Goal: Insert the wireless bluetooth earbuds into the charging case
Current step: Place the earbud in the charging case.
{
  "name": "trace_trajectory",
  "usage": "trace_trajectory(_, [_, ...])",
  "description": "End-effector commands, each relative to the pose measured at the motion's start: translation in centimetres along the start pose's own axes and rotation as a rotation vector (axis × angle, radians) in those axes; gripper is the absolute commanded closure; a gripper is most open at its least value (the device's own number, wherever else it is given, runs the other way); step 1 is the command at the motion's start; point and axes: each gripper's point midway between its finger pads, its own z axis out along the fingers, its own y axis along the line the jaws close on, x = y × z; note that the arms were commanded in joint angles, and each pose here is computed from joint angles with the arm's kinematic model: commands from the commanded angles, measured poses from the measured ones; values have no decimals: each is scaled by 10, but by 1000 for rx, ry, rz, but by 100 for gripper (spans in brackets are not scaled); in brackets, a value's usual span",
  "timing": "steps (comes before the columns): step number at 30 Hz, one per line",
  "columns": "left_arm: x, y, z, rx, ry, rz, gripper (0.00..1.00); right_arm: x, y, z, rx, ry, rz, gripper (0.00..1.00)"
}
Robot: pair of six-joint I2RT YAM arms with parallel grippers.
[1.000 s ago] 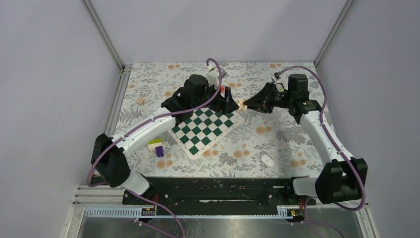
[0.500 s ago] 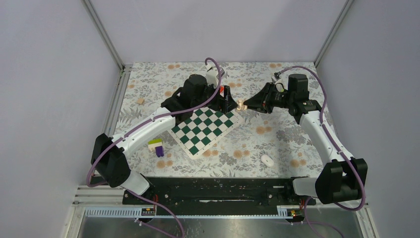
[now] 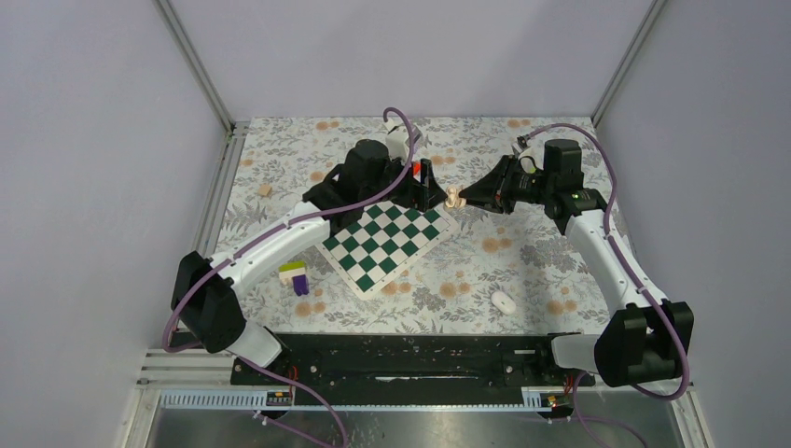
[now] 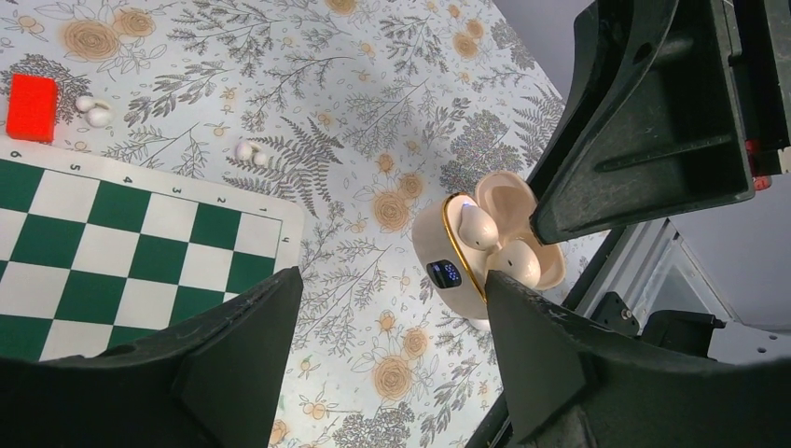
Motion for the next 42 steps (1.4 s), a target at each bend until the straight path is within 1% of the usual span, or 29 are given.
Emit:
trace_trajectory(1, [-53, -17, -22, 11, -172, 15, 29, 6, 25, -8, -67, 16, -75, 100])
trace_trajectory(6, [-65, -20, -33, -4, -228, -5, 34, 5, 26, -8, -67, 14, -74, 100])
trace_trajectory(10, [-68, -31, -34, 21, -233, -1, 34, 5, 27, -9, -69, 12, -78, 100])
trace_trajectory(15, [-63, -41, -24, 20, -202, 19, 35, 6, 27, -9, -67, 13, -76, 100])
trace_trajectory(21, [-58, -40, -14, -9, -181, 20, 35, 6, 27, -9, -68, 11, -78, 100])
trace_trajectory(30, [-46, -26, 3, -74, -130, 17, 36, 6, 28, -9, -68, 11, -80, 100])
trace_trajectory(42, [-40, -26, -2, -72, -106, 42, 38, 6, 24, -7, -60, 12, -72, 100])
